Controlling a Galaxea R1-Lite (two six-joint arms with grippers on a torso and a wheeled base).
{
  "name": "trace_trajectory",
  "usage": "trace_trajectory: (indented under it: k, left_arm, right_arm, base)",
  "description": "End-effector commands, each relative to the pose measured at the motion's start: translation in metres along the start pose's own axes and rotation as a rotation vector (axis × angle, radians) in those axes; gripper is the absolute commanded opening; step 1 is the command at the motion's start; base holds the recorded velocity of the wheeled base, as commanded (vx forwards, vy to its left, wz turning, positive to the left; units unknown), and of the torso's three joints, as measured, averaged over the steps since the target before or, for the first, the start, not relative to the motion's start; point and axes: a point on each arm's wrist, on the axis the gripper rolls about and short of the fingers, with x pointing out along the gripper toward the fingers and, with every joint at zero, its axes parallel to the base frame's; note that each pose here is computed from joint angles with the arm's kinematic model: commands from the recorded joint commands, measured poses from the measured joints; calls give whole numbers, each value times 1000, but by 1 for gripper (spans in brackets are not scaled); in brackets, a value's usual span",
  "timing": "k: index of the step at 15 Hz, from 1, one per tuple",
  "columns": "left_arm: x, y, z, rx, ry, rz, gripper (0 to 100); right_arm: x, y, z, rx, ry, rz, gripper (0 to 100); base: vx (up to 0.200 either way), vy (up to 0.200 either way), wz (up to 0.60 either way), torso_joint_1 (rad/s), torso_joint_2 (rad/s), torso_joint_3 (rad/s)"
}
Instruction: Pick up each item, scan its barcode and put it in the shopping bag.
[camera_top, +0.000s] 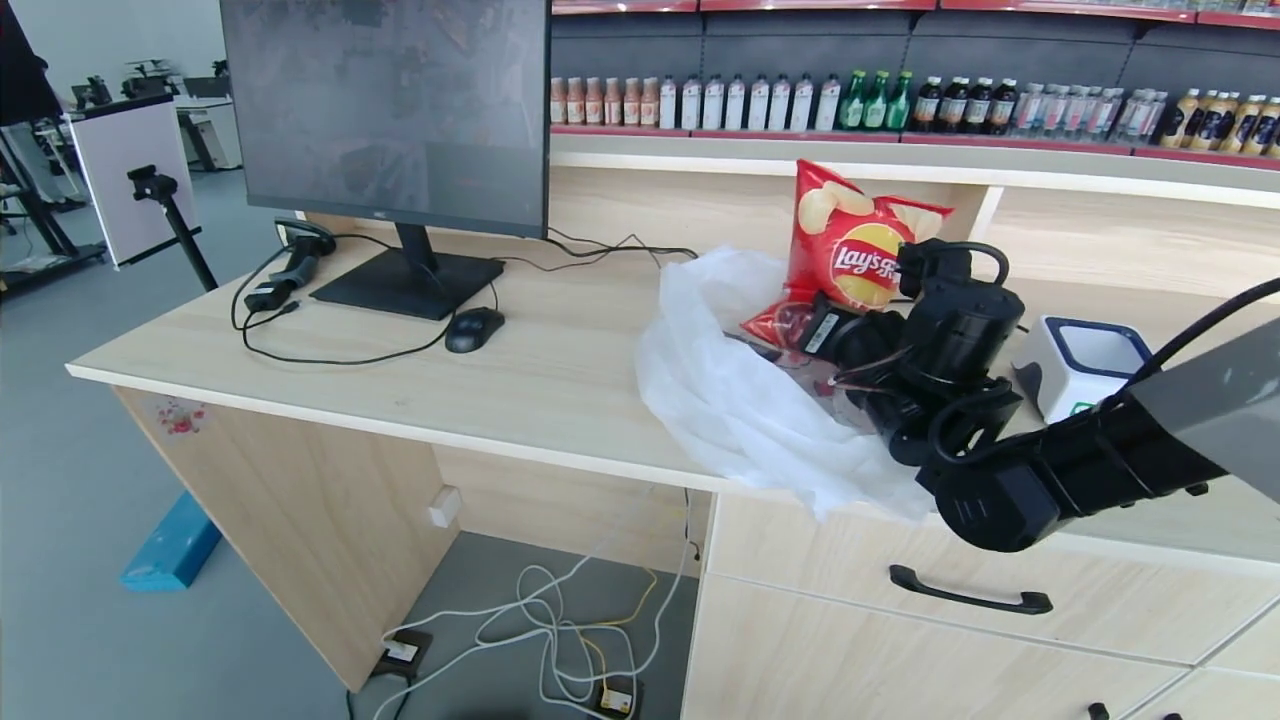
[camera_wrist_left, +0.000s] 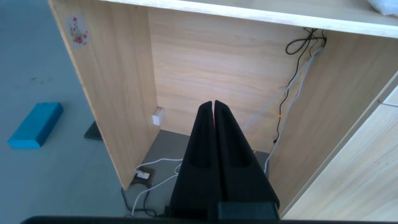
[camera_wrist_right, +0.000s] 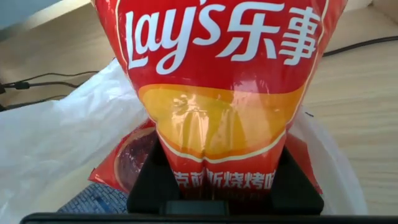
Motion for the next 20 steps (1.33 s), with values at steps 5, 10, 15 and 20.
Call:
trace_trajectory:
  k: [5, 10, 15, 20]
  left_arm:
    - [0, 0, 0, 1, 0, 0, 0]
    - [0, 0, 0, 1, 0, 0, 0]
    - [0, 0, 0, 4, 0, 0, 0]
    - [0, 0, 0, 27, 0, 0, 0]
  right_arm:
    - [-60, 25, 10, 7, 71, 103, 0]
    - [-77, 31, -1, -10, 126, 132, 0]
    - [-91, 31, -19, -19, 185, 122, 0]
    - [-89, 31, -20, -16, 180, 120, 100]
  base:
    - [0, 0, 0, 0, 0, 0]
    - [0, 0, 0, 0, 0, 0]
    - [0, 0, 0, 0, 0, 0]
    - [0, 0, 0, 0, 0, 0]
